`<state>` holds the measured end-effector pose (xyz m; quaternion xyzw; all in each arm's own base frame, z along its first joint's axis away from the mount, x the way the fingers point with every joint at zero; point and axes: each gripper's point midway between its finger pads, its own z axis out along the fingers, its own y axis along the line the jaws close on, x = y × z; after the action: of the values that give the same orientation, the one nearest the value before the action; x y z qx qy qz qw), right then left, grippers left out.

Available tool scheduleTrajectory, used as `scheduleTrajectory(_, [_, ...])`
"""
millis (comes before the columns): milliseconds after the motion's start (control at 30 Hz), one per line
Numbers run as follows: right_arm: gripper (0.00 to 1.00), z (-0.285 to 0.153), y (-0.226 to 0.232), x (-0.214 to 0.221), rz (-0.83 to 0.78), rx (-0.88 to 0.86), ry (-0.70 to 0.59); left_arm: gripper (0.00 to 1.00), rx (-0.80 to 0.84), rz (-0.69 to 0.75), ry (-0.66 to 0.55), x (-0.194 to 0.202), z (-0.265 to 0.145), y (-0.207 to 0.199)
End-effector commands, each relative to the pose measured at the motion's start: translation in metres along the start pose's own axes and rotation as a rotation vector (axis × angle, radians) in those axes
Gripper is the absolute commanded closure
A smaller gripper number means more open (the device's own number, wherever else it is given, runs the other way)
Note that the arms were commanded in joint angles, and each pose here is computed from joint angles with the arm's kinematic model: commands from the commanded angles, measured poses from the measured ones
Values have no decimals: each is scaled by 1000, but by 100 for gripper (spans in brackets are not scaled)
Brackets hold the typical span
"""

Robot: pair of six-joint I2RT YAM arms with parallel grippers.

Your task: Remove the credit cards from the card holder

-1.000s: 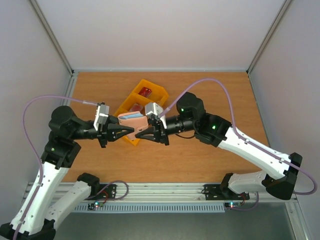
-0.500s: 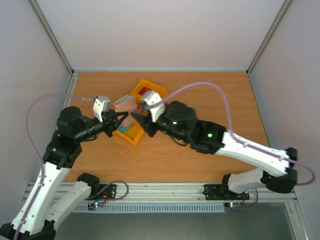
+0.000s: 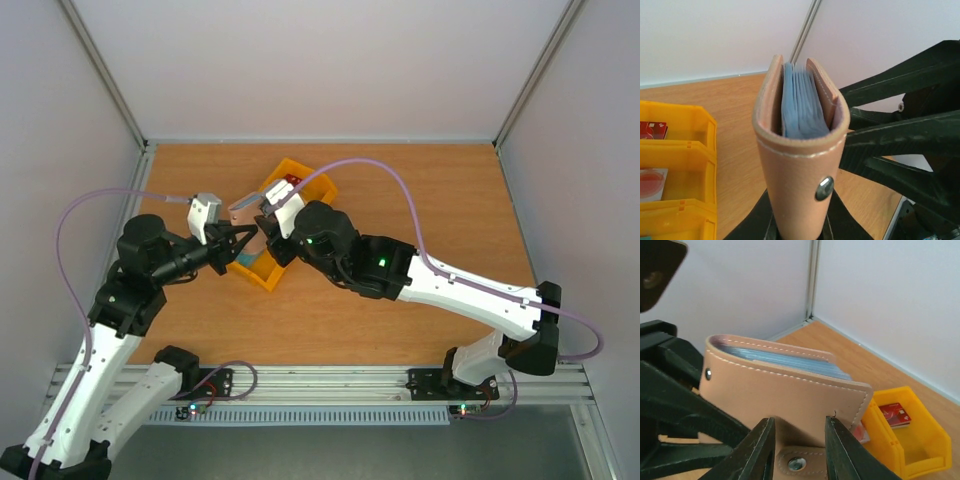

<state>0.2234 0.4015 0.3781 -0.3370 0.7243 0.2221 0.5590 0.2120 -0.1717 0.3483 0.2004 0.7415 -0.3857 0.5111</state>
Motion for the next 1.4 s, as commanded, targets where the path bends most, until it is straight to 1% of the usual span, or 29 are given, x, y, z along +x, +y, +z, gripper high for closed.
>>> scheduleTrajectory(0, [70, 12, -10, 0, -13, 82, 5, 100, 59, 26, -81, -20, -2, -13])
scheduleTrajectory(100, [67, 17, -12, 7, -23, 97, 29, 100, 61, 27, -88, -23, -2, -13])
scheduleTrajectory(300, [60, 17, 0, 24, -1, 29, 101, 100, 31, 40, -85, -21, -1, -7])
scheduleTrajectory(400, [60, 16, -2, 32, -7, 30, 131, 100, 30, 51, -96, -23, -1, -7])
scheduleTrajectory(533, [59, 20, -5, 38, -15, 28, 158, 100, 35, 39, -81, -18, 2, -6])
scheduleTrajectory(700, [61, 24, -14, 30, -9, 51, 126, 100, 38, 29, -75, -16, 1, -6])
scheduleTrajectory(767, [60, 29, -11, 36, -19, 49, 149, 100, 18, 7, -74, -18, 3, -2])
scheduleTrajectory(867, [57, 36, -9, 46, -13, 51, 191, 100, 29, 27, -76, -18, 3, -4])
scheduleTrajectory(1000, [56, 37, -5, 54, 3, 28, 216, 100, 33, 37, -89, -20, 3, -5])
scheduleTrajectory(1133, [58, 38, -9, 58, -12, 51, 232, 100, 36, 90, -108, -23, 2, -6])
scheduleTrajectory(1367, [57, 33, -6, 60, 0, 29, 251, 100, -18, 116, -117, -24, 3, 3])
